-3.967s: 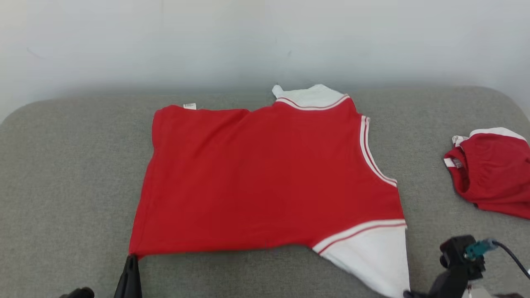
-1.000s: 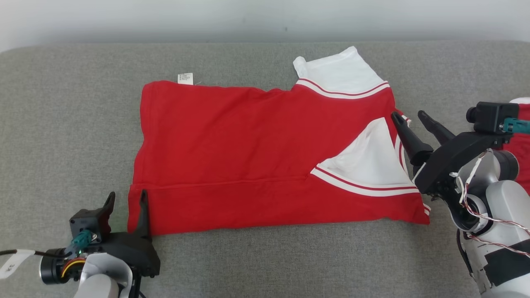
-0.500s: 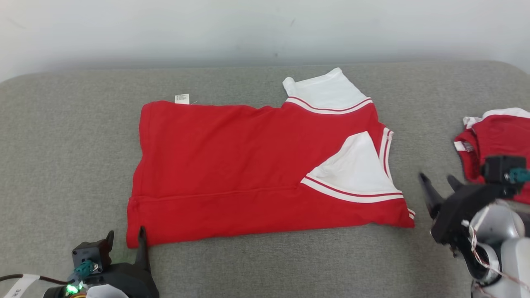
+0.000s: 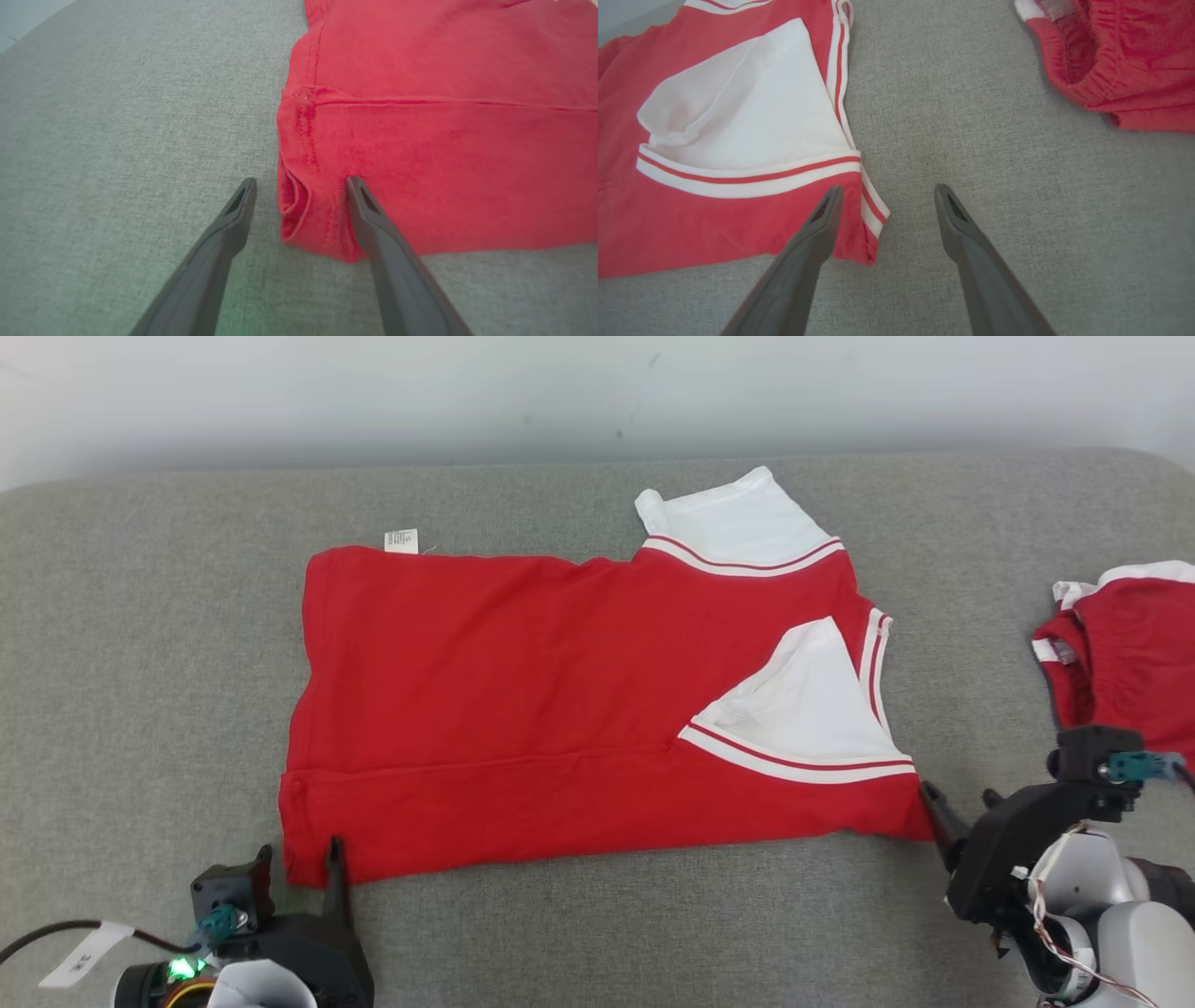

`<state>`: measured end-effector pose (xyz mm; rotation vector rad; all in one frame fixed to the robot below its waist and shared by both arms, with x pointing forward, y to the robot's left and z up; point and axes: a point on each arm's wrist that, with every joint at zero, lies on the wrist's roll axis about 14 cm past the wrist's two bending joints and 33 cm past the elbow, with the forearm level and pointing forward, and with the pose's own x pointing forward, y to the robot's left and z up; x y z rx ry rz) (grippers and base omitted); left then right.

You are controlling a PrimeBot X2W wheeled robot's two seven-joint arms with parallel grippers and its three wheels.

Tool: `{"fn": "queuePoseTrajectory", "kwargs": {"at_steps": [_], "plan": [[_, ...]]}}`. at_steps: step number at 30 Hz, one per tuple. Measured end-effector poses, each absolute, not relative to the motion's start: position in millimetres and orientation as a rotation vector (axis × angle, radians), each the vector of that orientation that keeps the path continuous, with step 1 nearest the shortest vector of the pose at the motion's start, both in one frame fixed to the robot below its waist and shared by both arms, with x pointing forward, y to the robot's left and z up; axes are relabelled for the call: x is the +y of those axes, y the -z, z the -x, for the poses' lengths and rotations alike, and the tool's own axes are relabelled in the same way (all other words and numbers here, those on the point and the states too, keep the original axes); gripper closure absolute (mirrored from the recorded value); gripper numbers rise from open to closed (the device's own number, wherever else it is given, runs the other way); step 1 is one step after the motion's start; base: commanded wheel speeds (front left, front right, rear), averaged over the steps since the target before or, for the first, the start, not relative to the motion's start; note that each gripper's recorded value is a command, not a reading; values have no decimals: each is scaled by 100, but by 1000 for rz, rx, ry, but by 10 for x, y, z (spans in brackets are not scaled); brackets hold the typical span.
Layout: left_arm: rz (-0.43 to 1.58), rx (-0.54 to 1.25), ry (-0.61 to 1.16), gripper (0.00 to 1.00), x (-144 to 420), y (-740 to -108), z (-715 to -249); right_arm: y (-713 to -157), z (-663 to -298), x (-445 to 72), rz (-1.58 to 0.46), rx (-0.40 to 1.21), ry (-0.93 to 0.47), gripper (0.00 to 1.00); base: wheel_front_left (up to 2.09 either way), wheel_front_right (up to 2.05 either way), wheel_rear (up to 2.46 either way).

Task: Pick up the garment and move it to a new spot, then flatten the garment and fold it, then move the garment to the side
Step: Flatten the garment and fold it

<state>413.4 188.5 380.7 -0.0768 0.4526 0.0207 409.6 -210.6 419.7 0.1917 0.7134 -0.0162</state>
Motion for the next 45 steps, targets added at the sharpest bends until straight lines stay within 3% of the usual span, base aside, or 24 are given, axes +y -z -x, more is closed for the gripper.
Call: {"fn": "queuePoseTrajectory", "kwargs": {"at_steps": [16, 17, 18, 19, 21, 23, 24, 36, 45], "plan": [[82, 548, -42, 2, 1867, -3642, -4149, -3853, -4030, -1863, -183, 866, -50, 0, 0, 0, 0], [82, 548, -42, 24, 1867, -3642, -4149, -3853, -4030, -1863, -183, 866, -50, 0, 0, 0, 0], [94, 553, -36, 66, 1851, -3638, -4147, -3844, -4019, -1852, -181, 874, -54, 0, 0, 0, 0], [104, 556, -31, 100, 1839, -3637, -4146, -3839, -4013, -1837, -178, 878, -59, 0, 0, 0, 0], [117, 557, -17, 100, 1804, -3643, -4140, -3843, -4002, -1815, -176, 884, -67, 0, 0, 0, 0], [121, 559, -10, 100, 1787, -3642, -4133, -3845, -4000, -1809, -179, 884, -68, 77, 0, 0, 0], [123, 559, -7, 100, 1769, -3643, -4128, -3848, -3998, -1805, -182, 884, -70, 100, 0, 0, 0], [158, 498, -10, 100, 1764, -3750, -4009, -4029, -3973, -1804, -220, 810, -72, 100, 0, 0, 0], [198, 453, -11, 100, 1759, -3856, -3803, -4188, -3612, -1781, -271, 785, -97, 100, 0, 0, 0]]}}
